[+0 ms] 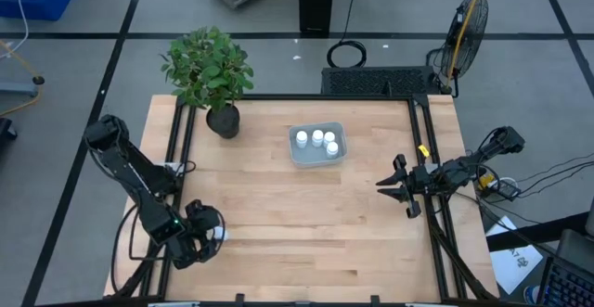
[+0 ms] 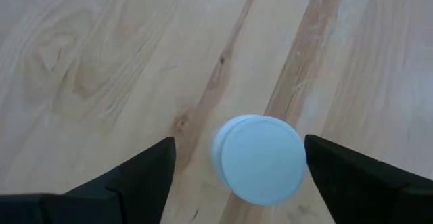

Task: Pick and place pill bottles into a basket
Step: Put the white pill bottle into the white bin

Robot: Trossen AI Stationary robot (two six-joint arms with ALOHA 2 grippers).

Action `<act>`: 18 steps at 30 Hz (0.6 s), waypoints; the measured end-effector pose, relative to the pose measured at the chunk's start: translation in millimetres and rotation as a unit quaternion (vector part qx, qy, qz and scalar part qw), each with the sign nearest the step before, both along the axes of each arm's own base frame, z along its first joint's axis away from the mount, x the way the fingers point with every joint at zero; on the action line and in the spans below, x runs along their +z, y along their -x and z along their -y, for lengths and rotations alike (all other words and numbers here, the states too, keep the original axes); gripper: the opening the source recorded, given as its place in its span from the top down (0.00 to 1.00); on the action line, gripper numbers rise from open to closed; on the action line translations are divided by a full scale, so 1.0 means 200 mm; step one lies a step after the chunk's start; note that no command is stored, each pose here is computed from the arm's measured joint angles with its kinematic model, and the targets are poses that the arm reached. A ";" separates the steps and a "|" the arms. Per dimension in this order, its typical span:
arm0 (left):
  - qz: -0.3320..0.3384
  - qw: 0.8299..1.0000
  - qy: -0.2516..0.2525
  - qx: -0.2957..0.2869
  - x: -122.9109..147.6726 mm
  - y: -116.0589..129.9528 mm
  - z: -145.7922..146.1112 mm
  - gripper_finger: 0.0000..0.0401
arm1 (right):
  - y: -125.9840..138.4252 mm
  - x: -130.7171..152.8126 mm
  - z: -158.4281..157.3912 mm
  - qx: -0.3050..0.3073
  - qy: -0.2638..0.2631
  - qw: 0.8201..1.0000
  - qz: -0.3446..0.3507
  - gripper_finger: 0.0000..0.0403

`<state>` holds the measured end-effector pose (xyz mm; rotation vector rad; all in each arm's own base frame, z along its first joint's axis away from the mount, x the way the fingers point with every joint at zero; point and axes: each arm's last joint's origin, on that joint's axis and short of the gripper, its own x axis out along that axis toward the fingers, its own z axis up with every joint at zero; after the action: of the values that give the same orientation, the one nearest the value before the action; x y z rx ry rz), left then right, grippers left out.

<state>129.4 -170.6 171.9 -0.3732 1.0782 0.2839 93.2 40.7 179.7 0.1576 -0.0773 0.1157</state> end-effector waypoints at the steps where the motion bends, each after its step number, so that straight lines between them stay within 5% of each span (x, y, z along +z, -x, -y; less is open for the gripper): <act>1: -0.001 1.000 0.001 0.000 0.00 0.00 0.00 0.20 | 0.00 0.00 0.00 0.000 0.000 1.000 0.000 0.80; 13: 0.013 1.000 -0.010 -0.003 0.00 -0.01 0.00 0.58 | 0.00 0.00 0.00 0.000 0.000 1.000 0.000 0.80; 18: 0.026 0.999 -0.032 -0.003 0.01 -0.04 -0.03 0.59 | 0.00 0.00 0.00 0.000 0.000 1.000 0.000 0.81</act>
<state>138.0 -164.9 172.9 -0.3185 1.0168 0.3000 93.2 40.7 179.7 0.1574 -0.0771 0.1149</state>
